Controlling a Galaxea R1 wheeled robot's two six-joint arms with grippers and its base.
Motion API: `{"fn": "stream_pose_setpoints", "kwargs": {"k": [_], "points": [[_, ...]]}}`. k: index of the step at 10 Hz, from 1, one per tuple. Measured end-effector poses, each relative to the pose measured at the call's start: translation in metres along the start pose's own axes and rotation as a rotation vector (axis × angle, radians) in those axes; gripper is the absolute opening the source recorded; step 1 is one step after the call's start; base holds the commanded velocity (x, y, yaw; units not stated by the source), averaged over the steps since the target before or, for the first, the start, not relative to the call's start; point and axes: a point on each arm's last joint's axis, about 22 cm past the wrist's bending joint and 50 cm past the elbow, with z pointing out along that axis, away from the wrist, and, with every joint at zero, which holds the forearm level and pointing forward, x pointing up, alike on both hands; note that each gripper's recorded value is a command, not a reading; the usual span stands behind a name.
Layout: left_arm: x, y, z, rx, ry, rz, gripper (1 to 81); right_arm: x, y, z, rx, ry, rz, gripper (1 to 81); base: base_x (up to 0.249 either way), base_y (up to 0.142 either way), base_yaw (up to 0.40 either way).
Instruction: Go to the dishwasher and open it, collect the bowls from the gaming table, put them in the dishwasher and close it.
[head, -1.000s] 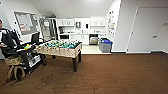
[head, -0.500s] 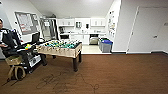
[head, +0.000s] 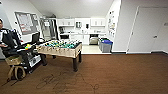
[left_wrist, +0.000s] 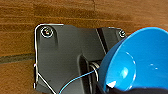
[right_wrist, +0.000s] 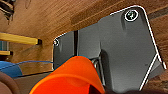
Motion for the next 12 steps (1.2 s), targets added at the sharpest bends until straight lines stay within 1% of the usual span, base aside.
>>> {"fn": "stream_pose_setpoints", "kwargs": {"k": [5,6,8,9,10,11,12], "points": [[0.000,0.000,0.000,0.000,0.000,0.000,1.0,0.000,0.003,-0.001,-0.006,0.000,-0.001,1.0,0.000,0.000,0.000],[0.000,0.000,0.000,0.000,0.000,0.001,1.0,0.000,0.003,-0.001,-0.006,0.000,-0.002,1.0,0.087,0.000,0.000],[-0.018,0.003,-0.002,-0.002,-0.017,-0.007,1.0,-0.018,0.004,-0.003,-0.010,-0.017,0.007,1.0,0.126,0.000,0.000],[-0.011,0.003,-0.001,-0.003,-0.012,-0.004,1.0,-0.012,0.006,-0.003,-0.014,-0.013,0.004,1.0,0.135,0.000,0.000],[-0.001,0.000,0.000,-0.002,0.001,0.002,1.0,0.001,0.004,0.001,-0.013,0.002,-0.006,1.0,0.135,0.000,0.000],[0.004,-0.001,-0.001,-0.004,0.008,0.004,1.0,0.004,-0.001,0.005,-0.005,0.006,-0.007,1.0,0.135,0.000,0.000],[0.000,0.001,-0.001,-0.006,0.005,0.002,1.0,-0.002,-0.001,0.004,-0.006,0.001,-0.004,1.0,0.135,0.000,0.000]]}}
